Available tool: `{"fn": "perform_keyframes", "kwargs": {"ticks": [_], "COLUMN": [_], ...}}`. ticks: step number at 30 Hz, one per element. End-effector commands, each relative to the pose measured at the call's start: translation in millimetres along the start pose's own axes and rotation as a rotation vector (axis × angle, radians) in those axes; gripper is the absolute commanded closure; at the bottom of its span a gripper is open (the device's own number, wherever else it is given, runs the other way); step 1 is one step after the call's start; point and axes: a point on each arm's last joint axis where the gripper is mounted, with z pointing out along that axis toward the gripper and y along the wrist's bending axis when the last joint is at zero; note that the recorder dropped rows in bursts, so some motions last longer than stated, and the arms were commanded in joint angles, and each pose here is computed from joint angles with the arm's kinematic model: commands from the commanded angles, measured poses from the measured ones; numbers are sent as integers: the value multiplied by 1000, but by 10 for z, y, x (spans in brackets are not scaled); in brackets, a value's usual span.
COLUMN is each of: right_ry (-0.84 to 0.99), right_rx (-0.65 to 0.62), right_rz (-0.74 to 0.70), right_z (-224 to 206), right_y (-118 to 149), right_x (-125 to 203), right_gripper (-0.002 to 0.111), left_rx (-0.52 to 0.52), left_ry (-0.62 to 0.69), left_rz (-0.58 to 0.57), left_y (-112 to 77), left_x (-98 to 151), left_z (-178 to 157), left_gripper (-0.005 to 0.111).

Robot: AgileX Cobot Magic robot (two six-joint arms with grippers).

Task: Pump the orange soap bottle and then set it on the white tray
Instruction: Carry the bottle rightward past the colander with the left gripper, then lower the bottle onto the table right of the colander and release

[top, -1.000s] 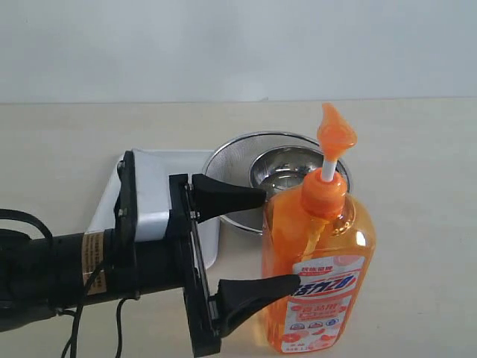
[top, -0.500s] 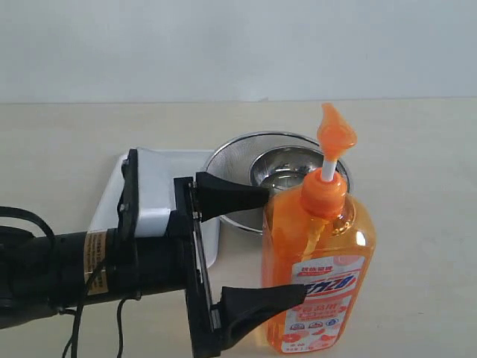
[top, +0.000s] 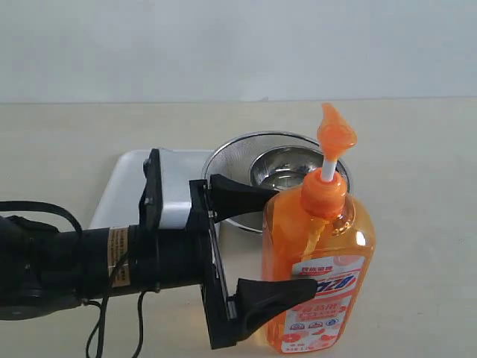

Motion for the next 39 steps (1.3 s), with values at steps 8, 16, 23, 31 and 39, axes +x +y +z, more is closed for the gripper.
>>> {"fn": "perform_keyframes", "kwargs": {"ticks": [8,16,23,31,39], "right_ry": [-14,-14,-14,-14,-14], "right_rx": [-4,-4,-4,-4,-4], "right_rz": [0,0,0,0,0], "right_z": [-4,-4,-4,-4,-4], "right_y": [2,2,2,2,2], "right_x": [-11,-11,-11,-11,-11], "right_gripper": [108,108,108,108,108], "left_rx": [37,66,47,119,225], "left_ry": [8,-22,-31,-14,-147], "left_rz": [-31,-18,-62,-87,-76], "left_y": [20,-24,14,-52,-210], "left_x": [85,50,54,54,-455], "left_z": [106,314,364,372,636], "left_gripper": [-2,-2,22,101,102]}}
